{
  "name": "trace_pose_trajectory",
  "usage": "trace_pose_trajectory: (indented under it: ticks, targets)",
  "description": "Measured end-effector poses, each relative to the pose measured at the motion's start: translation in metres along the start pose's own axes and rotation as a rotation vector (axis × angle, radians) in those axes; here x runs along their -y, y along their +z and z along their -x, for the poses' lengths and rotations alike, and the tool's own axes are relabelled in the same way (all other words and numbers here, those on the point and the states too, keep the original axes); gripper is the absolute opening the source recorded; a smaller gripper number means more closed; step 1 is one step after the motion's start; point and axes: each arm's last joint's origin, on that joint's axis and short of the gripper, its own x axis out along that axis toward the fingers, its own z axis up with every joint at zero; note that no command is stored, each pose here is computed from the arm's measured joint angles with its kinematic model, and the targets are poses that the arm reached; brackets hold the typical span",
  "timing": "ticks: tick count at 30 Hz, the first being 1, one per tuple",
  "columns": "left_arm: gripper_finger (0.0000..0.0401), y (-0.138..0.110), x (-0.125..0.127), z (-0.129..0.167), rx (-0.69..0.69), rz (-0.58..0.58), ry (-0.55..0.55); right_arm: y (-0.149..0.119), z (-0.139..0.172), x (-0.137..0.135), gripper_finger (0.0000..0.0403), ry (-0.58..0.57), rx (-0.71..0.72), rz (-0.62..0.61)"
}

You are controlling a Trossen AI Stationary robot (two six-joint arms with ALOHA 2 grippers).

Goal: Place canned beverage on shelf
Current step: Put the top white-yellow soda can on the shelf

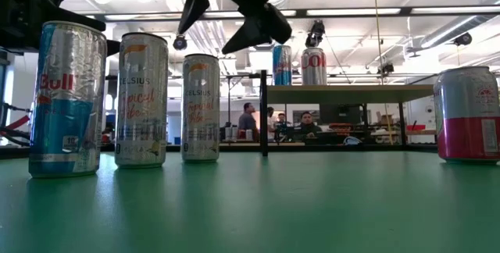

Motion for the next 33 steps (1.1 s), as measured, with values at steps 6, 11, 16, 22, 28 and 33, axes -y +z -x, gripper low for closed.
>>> trace_pose_trajectory:
  ticks: [6, 11, 16, 22, 28, 33]
  targets:
    - [0.0361, 0.0, 0.0, 0.0, -0.001, -0.001, 0.0, -0.007, -0.017, 0.0, 0.0374, -0.012, 0.02, -0.017]
    - [0.0361, 0.0, 0.0, 0.0, 0.0, 0.0, -0.001, -0.011, -0.026, -0.001, 0.0374, -0.024, 0.043, -0.027]
    - [0.0361, 0.0, 0.0, 0.0, 0.0, 0.0, -0.001, -0.011, -0.025, -0.002, 0.0374, -0.021, 0.049, -0.024]
    - [0.0361, 0.0, 0.0, 0.0, 0.0, 0.0, -0.001, -0.01, -0.025, -0.001, 0.0374, -0.064, 0.081, -0.026]
    - [0.0361, 0.0, 0.0, 0.0, 0.0, -0.001, -0.001, -0.012, -0.025, 0.002, 0.0374, -0.101, 0.085, -0.019]
    - [0.0361, 0.0, 0.0, 0.0, 0.0, 0.0, -0.001, -0.013, -0.025, 0.003, 0.0374, -0.12, 0.086, -0.01]
